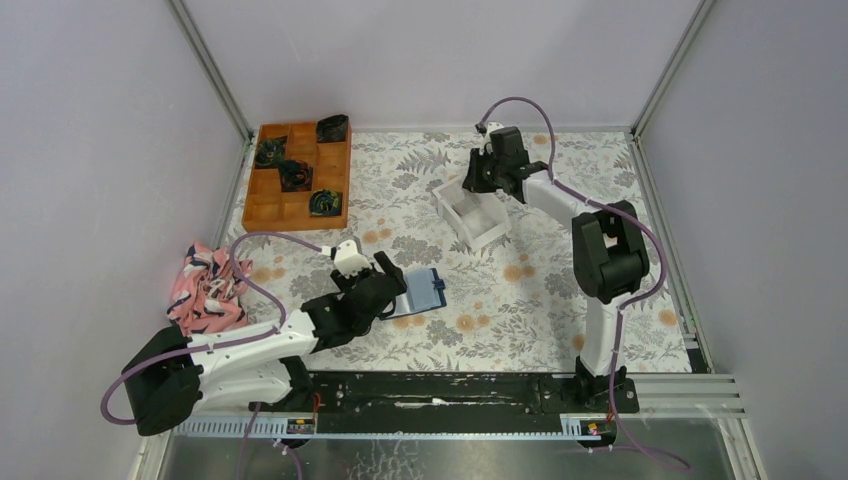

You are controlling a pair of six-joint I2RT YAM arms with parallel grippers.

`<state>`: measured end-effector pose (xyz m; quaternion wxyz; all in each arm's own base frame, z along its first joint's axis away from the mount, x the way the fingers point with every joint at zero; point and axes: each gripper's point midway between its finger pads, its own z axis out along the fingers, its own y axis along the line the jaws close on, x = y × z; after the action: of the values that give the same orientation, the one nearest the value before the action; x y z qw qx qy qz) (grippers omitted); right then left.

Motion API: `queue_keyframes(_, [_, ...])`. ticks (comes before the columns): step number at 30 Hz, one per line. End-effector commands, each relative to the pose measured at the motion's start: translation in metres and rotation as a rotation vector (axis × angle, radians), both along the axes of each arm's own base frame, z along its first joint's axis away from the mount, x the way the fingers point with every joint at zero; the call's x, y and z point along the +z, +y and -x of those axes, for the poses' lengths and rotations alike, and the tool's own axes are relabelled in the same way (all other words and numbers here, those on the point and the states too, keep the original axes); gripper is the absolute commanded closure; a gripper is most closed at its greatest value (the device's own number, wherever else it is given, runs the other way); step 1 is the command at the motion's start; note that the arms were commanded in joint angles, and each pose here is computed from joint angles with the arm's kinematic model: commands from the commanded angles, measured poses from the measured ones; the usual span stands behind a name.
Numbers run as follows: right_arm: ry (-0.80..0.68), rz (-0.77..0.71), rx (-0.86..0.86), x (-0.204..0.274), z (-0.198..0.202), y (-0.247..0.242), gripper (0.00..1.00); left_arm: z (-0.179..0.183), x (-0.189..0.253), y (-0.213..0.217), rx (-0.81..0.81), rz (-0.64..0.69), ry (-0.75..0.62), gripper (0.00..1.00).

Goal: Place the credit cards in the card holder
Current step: Pick up the credit card from the storage box.

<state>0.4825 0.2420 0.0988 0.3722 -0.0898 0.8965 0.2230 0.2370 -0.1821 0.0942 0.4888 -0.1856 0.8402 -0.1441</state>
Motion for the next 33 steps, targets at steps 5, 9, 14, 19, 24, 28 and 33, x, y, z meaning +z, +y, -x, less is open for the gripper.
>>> queue_keyframes(5, [-0.089,-0.038,0.007,0.047,0.006,0.007,0.87,-0.006,0.011,-0.002,0.005,0.027,-0.038,0.18])
queue_keyframes(9, [-0.116,-0.004,-0.009,0.052,0.008,0.000,0.96,-0.007,0.014,-0.004,-0.005,0.035,-0.057,0.18])
queue_keyframes(14, [-0.176,0.036,-0.043,0.068,0.011,-0.012,1.00,-0.010,0.023,-0.007,-0.026,0.061,-0.109,0.18])
queue_keyframes(19, [-0.246,0.094,-0.066,0.092,0.021,-0.020,1.00,-0.015,0.040,-0.011,-0.055,0.068,-0.180,0.18])
queue_keyframes(24, [-0.297,0.120,-0.050,0.118,0.048,-0.016,1.00,-0.017,0.059,-0.016,-0.095,0.078,-0.232,0.18])
queue_keyframes(28, [-0.293,0.088,0.002,0.129,0.082,-0.008,1.00,-0.014,0.071,-0.014,-0.117,0.090,-0.265,0.17])
queue_keyframes(33, [-0.258,-0.002,0.099,0.131,0.136,0.004,1.00,-0.004,0.083,-0.012,-0.178,0.148,-0.327,0.16])
